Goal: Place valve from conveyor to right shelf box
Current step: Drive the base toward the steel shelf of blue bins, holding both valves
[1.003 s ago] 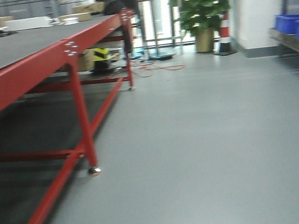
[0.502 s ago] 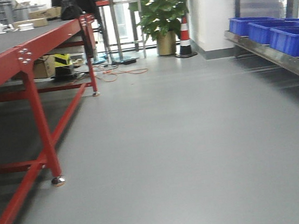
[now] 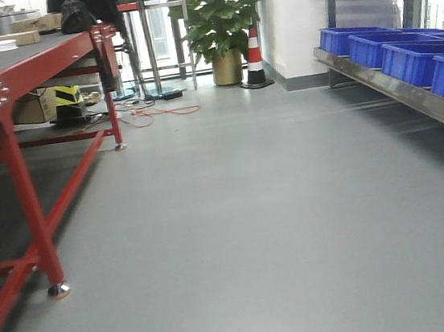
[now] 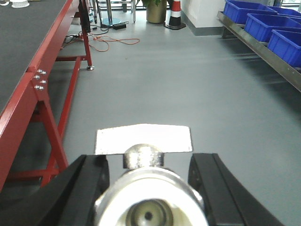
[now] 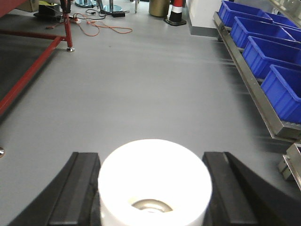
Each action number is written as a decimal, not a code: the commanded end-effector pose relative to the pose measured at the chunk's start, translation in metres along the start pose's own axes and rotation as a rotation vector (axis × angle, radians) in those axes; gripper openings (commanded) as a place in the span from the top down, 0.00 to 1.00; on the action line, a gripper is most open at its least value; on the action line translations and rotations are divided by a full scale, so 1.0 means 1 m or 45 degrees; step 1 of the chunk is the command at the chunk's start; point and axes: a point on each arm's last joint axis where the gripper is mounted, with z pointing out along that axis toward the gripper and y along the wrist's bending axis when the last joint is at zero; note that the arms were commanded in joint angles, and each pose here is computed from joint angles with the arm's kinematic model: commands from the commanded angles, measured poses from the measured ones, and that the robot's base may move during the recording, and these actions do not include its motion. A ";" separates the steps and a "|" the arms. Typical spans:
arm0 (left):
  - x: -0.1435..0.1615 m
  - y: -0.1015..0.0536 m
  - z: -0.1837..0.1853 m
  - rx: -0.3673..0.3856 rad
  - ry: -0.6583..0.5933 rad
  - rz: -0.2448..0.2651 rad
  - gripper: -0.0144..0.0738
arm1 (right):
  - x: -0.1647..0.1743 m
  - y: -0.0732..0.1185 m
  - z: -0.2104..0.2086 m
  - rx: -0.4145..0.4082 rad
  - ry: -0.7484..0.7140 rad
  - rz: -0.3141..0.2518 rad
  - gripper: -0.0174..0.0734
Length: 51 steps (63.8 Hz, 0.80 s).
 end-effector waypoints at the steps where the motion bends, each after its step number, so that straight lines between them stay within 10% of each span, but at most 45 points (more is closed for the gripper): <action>1: -0.010 0.001 -0.006 -0.004 -0.098 -0.014 0.96 | -0.012 -0.001 -0.007 0.021 -0.123 -0.008 0.99; 51: -0.010 0.001 -0.006 -0.004 -0.098 -0.014 0.96 | -0.012 -0.001 -0.007 0.021 -0.123 -0.008 0.99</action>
